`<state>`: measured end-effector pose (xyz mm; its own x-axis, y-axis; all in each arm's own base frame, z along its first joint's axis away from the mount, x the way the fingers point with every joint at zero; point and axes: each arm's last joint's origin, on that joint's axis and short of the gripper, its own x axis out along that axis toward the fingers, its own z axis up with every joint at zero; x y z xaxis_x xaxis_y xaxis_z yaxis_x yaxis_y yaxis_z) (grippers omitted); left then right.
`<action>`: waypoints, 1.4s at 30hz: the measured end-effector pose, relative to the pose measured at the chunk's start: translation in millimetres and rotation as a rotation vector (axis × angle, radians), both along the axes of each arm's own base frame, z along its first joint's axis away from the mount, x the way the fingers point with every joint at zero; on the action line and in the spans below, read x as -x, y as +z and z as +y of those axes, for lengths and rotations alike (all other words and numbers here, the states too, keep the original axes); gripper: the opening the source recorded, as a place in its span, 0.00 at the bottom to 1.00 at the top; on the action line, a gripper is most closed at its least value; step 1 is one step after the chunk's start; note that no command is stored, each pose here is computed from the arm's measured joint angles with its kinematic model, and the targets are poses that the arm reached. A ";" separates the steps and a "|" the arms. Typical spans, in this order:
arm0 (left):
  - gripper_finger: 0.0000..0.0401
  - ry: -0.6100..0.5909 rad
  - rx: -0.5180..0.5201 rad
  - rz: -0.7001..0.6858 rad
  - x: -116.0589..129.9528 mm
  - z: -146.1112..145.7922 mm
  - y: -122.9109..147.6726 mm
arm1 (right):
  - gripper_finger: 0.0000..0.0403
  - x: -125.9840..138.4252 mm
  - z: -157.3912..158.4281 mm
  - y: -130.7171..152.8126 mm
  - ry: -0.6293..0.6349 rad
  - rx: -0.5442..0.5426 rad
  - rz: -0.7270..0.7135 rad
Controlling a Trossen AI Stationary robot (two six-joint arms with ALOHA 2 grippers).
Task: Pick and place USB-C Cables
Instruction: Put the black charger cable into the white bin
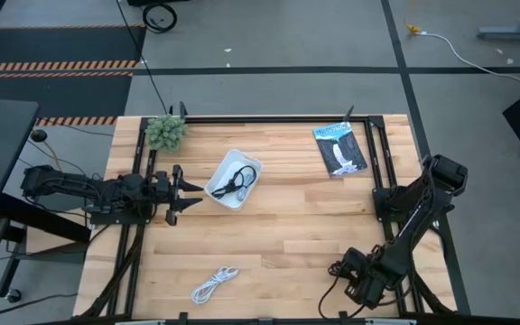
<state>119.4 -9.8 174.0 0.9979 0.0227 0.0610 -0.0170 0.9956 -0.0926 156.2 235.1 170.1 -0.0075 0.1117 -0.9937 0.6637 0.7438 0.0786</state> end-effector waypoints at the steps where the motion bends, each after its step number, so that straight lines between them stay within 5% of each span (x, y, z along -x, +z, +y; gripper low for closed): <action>1: 0.39 0.000 0.000 -0.001 0.0 0.0 0.0 | 0.63 -1.1 0.5 -2.7 0.020 0.003 0.006; 16: 0.39 0.000 0.000 0.000 0.0 0.0 0.0 | 0.55 -16.8 1.3 -28.6 0.191 -0.046 0.112; 42: 0.39 0.000 0.000 0.000 0.0 0.0 0.0 | 0.32 -19.0 2.1 -29.0 0.190 -0.008 0.042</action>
<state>119.4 -9.8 174.0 0.9979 0.0226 0.0612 -0.0168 0.9956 -0.0926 175.3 237.2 141.2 -0.0705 0.1127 -0.9911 0.5142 0.8555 0.0607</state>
